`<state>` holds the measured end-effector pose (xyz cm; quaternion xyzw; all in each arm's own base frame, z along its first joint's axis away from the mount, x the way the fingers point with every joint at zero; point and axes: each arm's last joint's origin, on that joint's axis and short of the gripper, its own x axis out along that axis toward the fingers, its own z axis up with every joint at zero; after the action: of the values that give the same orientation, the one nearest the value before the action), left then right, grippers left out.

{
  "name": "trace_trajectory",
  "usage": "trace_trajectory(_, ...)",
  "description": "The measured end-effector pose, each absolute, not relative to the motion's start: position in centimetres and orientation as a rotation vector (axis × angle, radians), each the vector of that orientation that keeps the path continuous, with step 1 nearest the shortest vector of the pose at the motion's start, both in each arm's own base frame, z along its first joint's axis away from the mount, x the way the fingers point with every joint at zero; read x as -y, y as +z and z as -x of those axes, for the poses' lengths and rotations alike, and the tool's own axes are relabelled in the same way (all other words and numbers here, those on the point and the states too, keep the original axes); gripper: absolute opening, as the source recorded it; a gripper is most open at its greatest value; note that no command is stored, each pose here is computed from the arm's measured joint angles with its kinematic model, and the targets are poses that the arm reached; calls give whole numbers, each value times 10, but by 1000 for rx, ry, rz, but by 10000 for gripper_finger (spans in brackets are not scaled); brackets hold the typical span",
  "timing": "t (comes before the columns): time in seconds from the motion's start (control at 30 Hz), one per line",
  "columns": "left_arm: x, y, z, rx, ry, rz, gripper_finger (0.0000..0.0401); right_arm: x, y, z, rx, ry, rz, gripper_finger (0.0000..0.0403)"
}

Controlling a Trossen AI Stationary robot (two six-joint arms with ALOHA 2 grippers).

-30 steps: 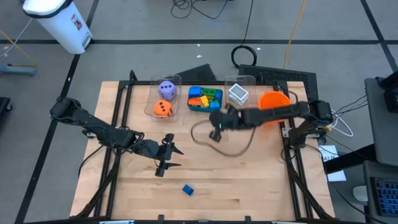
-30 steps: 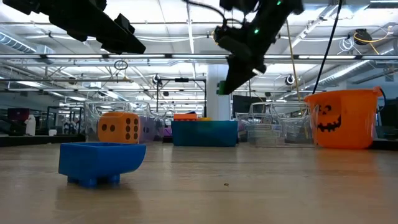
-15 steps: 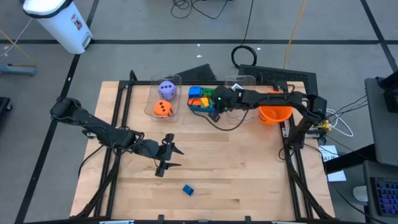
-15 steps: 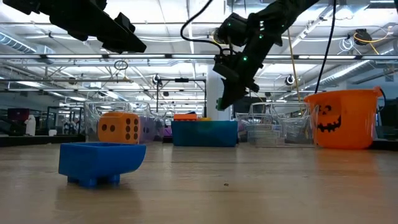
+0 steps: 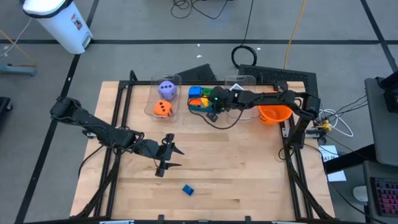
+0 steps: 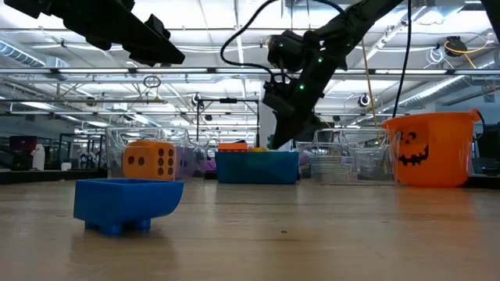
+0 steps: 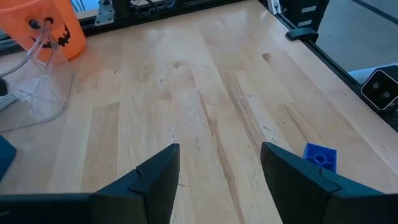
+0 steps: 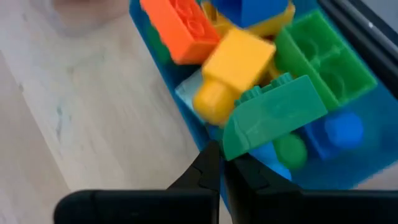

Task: Pick & Place Toys
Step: Put the green game piece into the blue bin

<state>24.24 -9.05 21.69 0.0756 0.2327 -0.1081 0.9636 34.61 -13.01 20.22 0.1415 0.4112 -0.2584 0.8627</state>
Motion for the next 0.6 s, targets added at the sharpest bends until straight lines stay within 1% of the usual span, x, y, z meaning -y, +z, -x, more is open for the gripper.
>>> trace_trajectory(0.4, 90, 217, -242, -472, -219, -154, 230, 137, 201, -342, -875, -562, -308, 0)
trace_trajectory(0.6, 90, 217, -242, -472, -219, -154, 230, 137, 201, -342, -875, -563, -309, 17)
